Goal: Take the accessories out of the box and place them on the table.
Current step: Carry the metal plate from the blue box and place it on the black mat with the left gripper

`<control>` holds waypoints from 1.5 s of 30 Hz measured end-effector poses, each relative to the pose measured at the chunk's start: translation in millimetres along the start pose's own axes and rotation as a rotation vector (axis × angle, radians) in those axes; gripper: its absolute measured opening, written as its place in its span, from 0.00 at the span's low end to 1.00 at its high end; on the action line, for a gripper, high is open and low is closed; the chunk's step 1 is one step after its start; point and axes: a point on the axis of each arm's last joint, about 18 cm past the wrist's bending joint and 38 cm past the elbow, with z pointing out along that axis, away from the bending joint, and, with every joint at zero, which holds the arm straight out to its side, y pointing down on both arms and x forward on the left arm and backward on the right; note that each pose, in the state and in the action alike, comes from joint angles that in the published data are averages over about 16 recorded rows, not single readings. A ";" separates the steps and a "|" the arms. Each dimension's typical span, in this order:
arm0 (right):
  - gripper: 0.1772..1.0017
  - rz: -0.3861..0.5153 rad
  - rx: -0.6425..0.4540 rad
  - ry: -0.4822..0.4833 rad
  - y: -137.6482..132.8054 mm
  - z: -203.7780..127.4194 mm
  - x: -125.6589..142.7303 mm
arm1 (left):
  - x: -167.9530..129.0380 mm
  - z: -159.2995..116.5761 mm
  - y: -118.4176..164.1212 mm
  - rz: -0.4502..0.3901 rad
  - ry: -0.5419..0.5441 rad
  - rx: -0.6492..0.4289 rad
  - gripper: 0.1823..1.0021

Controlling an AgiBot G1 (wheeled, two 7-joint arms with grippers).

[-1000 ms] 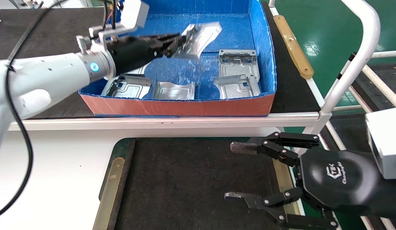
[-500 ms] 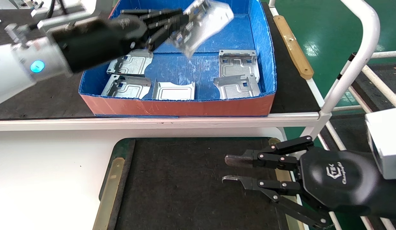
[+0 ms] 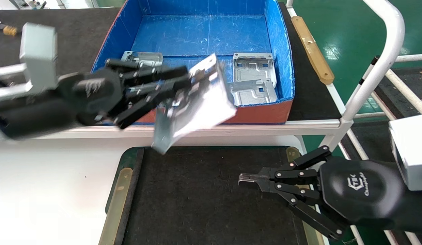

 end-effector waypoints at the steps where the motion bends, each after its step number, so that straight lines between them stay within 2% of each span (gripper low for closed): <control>1: 0.05 0.000 0.000 0.000 0.0 0.0 0.0 | 4.2 -3.2 2.2 0.002 0.015 0.000 0.11; 12: 0.02 0.000 0.000 0.000 0.0 0.0 0.0 | 55.0 -22.6 46.3 0.049 0.158 -0.096 0.10; 20: 0.02 0.000 0.000 0.000 0.0 0.0 0.0 | 84.0 -11.7 98.2 0.120 0.216 -0.165 0.10; 25: 0.02 0.000 0.000 0.000 0.0 0.0 0.0 | 94.6 10.9 134.1 0.152 0.216 -0.194 0.10; 32: 0.02 0.000 0.000 0.000 0.0 0.0 0.0 | 105.9 57.6 176.5 0.167 0.199 -0.228 0.10; 40: 0.04 0.000 0.000 0.000 0.0 0.0 0.0 | 111.5 109.6 206.1 0.197 0.181 -0.265 0.10; 45: 0.09 0.000 0.000 0.000 0.0 0.0 0.0 | 109.4 133.8 217.0 0.226 0.167 -0.294 0.10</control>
